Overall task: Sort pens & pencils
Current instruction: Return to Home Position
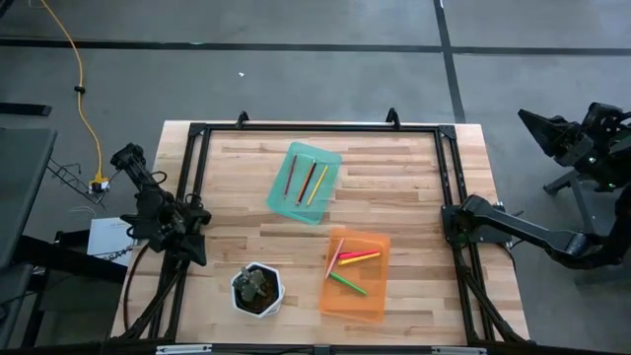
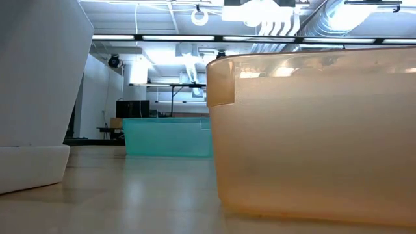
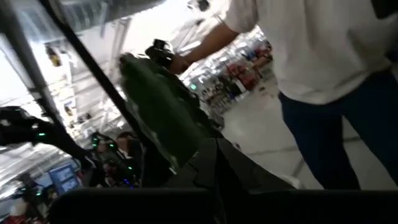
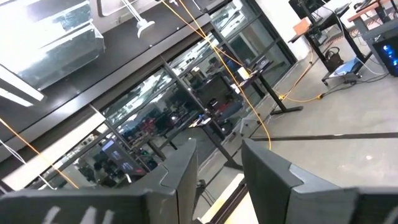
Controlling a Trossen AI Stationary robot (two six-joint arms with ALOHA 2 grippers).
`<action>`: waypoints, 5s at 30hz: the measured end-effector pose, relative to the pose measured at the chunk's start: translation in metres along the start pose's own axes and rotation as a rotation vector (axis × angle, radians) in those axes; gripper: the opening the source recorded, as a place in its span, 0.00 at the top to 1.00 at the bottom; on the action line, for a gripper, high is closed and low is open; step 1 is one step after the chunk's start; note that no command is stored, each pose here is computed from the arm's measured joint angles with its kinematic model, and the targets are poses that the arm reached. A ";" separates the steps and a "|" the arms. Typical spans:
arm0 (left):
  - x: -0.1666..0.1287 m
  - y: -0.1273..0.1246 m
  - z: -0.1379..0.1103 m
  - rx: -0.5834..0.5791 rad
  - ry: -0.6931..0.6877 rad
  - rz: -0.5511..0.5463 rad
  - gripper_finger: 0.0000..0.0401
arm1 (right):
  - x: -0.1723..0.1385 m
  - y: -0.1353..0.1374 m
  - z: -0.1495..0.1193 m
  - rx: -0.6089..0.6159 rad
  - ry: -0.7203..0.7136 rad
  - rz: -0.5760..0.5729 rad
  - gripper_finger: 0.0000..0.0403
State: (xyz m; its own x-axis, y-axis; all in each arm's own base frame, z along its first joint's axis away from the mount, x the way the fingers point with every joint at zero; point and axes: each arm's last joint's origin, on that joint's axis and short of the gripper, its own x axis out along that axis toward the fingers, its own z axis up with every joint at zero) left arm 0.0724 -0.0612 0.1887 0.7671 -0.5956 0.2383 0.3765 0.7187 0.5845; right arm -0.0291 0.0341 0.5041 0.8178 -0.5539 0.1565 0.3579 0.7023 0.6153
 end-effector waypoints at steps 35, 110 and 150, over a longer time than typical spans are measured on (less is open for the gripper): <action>-0.002 -0.010 -0.017 -0.045 0.208 -0.051 1.00 | 0.000 -0.001 0.001 -0.028 -0.028 -0.028 0.71; -0.002 -0.009 -0.016 -0.043 0.209 -0.047 1.00 | 0.059 -0.176 -0.163 -0.647 -0.396 -0.182 0.71; -0.002 -0.010 -0.016 -0.043 0.209 -0.048 1.00 | 0.083 -0.233 -0.235 -0.588 -0.172 -0.106 0.71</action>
State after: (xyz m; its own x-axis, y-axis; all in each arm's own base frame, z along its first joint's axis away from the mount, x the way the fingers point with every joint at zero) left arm 0.0759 -0.0611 0.1700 0.8372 -0.5452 0.0421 0.4336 0.7088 0.5565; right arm 0.0613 -0.0709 0.1922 0.6976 -0.6636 0.2704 0.6613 0.7415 0.1135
